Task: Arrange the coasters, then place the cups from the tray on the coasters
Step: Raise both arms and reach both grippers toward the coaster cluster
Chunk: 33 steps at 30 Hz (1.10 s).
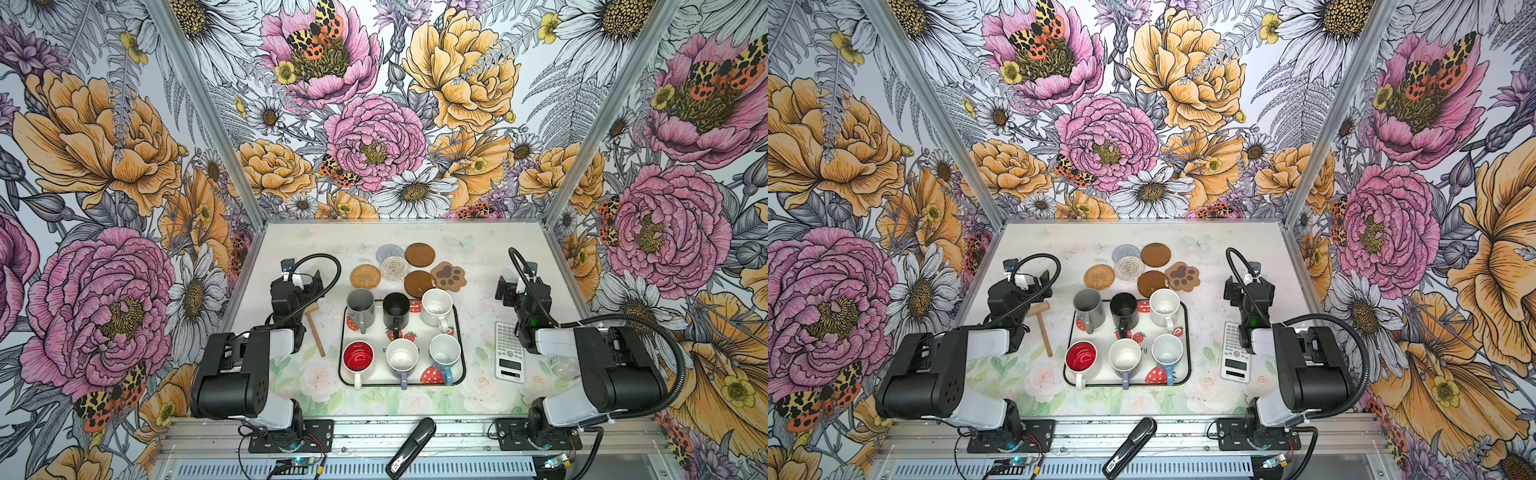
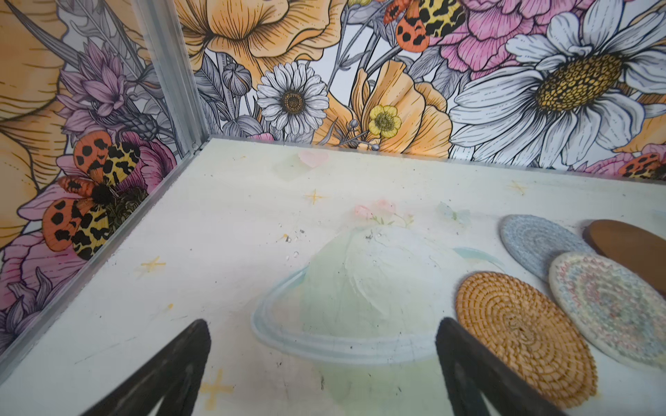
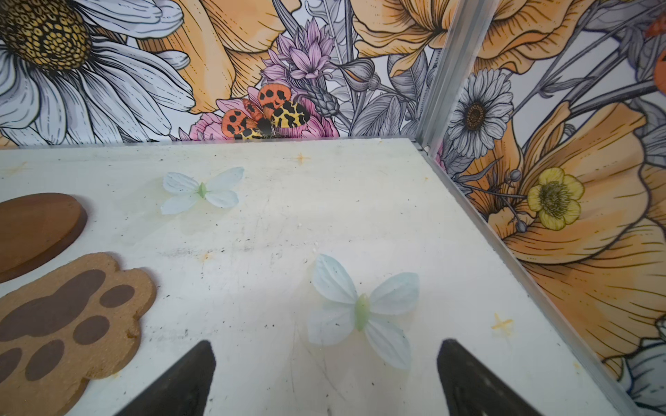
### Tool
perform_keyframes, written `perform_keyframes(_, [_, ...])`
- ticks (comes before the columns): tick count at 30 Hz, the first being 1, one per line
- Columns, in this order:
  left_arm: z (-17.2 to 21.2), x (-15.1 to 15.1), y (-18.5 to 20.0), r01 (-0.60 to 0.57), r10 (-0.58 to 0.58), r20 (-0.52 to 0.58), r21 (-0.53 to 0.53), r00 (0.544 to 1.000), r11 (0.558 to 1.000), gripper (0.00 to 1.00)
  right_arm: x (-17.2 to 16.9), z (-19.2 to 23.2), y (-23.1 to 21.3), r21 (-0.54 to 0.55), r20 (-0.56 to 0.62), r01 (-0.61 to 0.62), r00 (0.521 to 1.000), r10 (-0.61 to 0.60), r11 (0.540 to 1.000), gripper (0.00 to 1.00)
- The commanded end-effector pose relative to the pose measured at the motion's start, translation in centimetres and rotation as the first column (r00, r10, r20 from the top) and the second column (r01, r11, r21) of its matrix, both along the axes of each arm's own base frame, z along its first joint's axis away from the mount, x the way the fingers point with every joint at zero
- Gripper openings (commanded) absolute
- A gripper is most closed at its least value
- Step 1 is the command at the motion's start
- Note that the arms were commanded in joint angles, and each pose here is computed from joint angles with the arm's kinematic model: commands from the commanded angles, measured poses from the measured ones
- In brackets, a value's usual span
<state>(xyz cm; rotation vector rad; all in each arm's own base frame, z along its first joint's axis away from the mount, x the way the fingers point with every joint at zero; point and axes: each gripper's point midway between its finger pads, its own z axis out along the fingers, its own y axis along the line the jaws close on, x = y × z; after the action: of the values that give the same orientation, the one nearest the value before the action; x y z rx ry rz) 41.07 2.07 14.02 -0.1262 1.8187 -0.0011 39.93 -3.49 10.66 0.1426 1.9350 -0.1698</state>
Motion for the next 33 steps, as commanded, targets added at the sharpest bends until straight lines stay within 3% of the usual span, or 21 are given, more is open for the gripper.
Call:
perform_keyframes(1, [1.6,0.1,0.6,-0.028,0.025,-0.077,-0.032,0.997,0.999,0.97,1.2,4.3,-0.7,0.008,-0.019,0.060,0.998,-0.060,0.998,0.96])
perform_keyframes(7, [5.1,-0.1,-2.9,0.063,-0.087,-0.175,-0.137,0.981,0.989,0.91,3.9,8.7,3.4,0.070,-0.136,-0.079,0.987,0.088,0.994,0.93])
perform_keyframes(10, [6.4,-0.4,-5.8,0.114,-0.145,-0.189,-0.162,0.971,0.980,0.90,5.3,9.4,7.4,0.084,-0.211,-0.176,0.959,0.190,0.981,0.93])
perform_keyframes(17, [8.3,-0.8,-13.2,0.246,-0.276,-0.234,-0.150,0.932,0.958,0.89,7.9,8.5,16.6,0.271,-0.264,-0.369,0.860,0.437,0.889,0.85])
perform_keyframes(25, [10.6,-0.7,-18.0,0.297,-0.326,-0.190,-0.166,0.926,0.940,0.89,9.3,3.5,20.8,0.302,-0.423,-0.354,0.782,0.458,0.885,0.81])
perform_keyframes(33, [12.3,-0.1,-22.4,0.342,-0.366,-0.169,-0.154,0.915,0.927,0.90,10.1,0.0,21.9,0.357,-0.470,-0.326,0.747,0.470,0.875,0.79])
